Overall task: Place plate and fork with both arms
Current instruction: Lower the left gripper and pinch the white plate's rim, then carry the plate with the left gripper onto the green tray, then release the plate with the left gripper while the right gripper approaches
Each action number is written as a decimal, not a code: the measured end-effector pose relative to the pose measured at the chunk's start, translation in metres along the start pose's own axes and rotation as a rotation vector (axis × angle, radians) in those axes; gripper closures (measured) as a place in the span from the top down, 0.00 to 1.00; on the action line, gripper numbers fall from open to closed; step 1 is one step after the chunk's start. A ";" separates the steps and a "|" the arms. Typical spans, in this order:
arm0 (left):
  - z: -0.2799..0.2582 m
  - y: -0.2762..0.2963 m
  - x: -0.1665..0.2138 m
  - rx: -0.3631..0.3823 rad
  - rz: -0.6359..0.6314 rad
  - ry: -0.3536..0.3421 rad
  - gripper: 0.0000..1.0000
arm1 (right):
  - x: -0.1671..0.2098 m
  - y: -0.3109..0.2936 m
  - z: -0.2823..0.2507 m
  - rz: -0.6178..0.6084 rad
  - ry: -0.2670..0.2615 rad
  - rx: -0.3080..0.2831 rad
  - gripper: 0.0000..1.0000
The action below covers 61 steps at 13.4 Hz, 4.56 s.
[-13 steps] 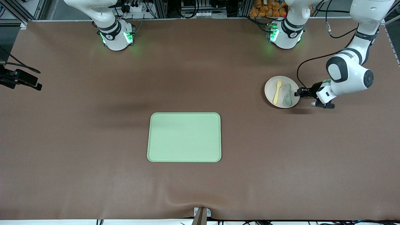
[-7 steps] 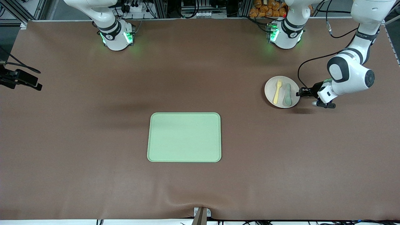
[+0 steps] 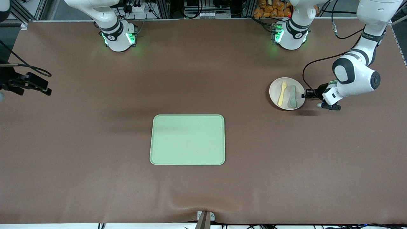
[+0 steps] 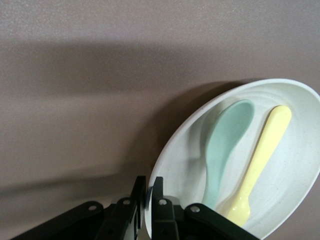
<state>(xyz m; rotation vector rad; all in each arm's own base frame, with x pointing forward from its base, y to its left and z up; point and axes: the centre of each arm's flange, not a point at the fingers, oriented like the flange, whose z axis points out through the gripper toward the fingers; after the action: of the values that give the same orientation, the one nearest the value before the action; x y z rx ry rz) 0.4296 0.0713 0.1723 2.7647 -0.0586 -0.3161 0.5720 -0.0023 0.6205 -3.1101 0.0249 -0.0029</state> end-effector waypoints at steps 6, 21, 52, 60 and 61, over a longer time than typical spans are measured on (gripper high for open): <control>-0.004 0.003 0.005 0.003 0.013 0.009 0.04 | 0.005 -0.020 0.013 -0.027 -0.021 0.006 1.00; -0.067 0.163 0.130 -0.039 0.012 0.034 0.04 | 0.004 -0.027 0.013 -0.034 -0.026 0.006 1.00; 0.122 0.475 0.224 -0.086 -0.111 0.121 0.04 | 0.004 -0.027 0.014 -0.034 -0.027 0.006 1.00; 0.121 0.484 0.223 -0.091 -0.109 0.128 0.55 | 0.019 -0.048 0.061 -0.065 -0.114 -0.003 1.00; 0.114 0.486 0.225 -0.094 -0.115 0.141 0.64 | 0.023 -0.055 0.073 -0.076 -0.134 -0.007 1.00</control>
<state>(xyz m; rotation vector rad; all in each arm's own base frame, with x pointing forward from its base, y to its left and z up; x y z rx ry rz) 0.6228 -0.4403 0.1924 2.6937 0.1478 -0.1484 0.5959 0.0547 0.5489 -3.1085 -0.0963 0.2034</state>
